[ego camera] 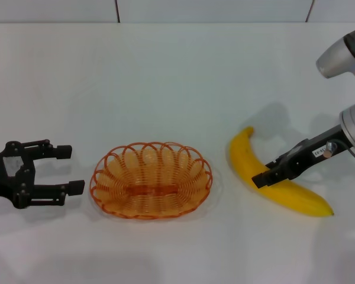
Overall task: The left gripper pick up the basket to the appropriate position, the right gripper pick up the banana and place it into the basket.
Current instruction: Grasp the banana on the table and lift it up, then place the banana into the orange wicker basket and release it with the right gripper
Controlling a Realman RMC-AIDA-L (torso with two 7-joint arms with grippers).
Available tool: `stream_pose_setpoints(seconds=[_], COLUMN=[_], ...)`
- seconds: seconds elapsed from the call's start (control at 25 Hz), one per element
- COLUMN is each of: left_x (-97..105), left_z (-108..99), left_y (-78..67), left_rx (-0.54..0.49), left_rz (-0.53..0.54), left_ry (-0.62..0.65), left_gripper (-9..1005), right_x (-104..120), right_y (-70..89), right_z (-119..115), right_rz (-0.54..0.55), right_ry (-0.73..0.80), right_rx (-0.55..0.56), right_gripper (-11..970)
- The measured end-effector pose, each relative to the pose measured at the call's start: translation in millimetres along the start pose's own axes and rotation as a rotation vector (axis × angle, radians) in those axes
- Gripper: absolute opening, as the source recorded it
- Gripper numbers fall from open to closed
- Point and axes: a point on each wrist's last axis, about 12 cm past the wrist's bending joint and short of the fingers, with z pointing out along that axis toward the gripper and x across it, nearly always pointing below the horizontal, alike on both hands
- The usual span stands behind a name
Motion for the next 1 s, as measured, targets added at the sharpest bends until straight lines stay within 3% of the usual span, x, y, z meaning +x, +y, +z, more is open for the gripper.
stream_pose_setpoints(seconds=[0.48,0.72,0.84,1.0], left_x=[2.6,4.4,5.7,5.5], left_z=[-3.5,-6.5,-8.5,-7.5], left_y=[-2.3,-4.0,-5.3,-5.0], left_rx=[0.005,0.005,0.006,0.014], left_rz=[-0.007,-0.010,-0.011,-0.008], left_ry=[0.001,0.002,0.004,0.015], left_gripper=[842,842,842,842], right_x=[-9.5,-19.5,-26.6,-34.6], right_y=[-2.4,3.2,14.8,40.9], right_z=[-22.0,-53.7,-71.0,-75.2], right_rz=[-0.009,-0.051,-0.117,-0.257], right_ry=[-0.048,-0.107,-0.155,-0.211], right_rx=[0.057,0.079,0.061,-0.079], right_gripper=[486,479,478,478])
